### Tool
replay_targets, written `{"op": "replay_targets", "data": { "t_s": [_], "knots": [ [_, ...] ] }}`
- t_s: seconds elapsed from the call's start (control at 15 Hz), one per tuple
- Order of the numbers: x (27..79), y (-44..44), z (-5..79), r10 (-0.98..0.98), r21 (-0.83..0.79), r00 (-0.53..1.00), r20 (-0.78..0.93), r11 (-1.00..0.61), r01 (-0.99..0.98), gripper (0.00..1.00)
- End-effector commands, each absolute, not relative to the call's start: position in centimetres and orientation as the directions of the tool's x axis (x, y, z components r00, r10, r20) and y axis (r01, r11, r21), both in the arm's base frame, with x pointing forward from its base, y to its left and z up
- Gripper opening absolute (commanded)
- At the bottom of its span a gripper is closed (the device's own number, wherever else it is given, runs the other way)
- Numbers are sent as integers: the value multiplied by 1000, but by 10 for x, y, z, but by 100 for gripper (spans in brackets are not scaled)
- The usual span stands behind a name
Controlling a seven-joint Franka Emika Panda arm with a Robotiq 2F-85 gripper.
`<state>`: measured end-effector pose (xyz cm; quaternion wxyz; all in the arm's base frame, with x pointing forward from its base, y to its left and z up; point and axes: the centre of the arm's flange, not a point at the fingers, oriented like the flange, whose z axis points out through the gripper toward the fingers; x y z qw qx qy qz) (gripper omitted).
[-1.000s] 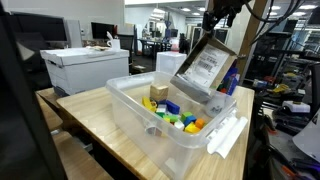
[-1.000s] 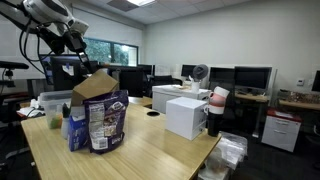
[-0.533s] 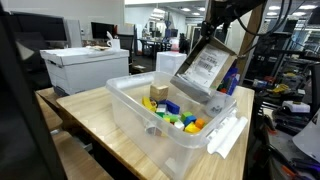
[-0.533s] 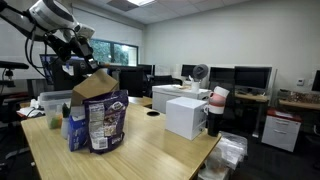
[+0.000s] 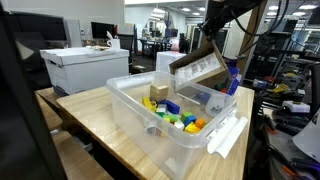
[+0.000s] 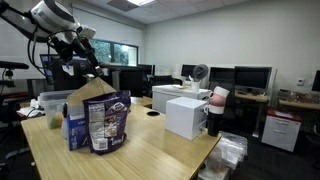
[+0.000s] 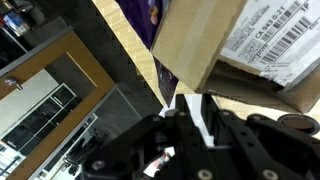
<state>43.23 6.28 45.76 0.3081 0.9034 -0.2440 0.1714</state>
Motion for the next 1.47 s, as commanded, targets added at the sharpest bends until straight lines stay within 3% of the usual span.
{"op": "replay_targets", "data": {
  "t_s": [0.0, 0.13, 0.2, 0.27, 0.33, 1.0, 1.4],
  "knots": [
    [433, 69, 456, -336, 455, 827, 451, -710, -537, 10],
    [433, 72, 455, -344, 464, 831, 437, -705, -536, 6],
    [433, 74, 455, -348, 471, 831, 434, -698, -539, 11],
    [433, 76, 454, -351, 477, 831, 431, -693, -540, 17],
    [431, 80, 455, -355, 483, 824, 441, -680, -552, 36],
    [407, 108, 462, -405, 584, 801, 441, -549, -598, 93],
    [391, 113, 444, -489, 602, 799, 351, -535, -592, 100]
  ]
}}
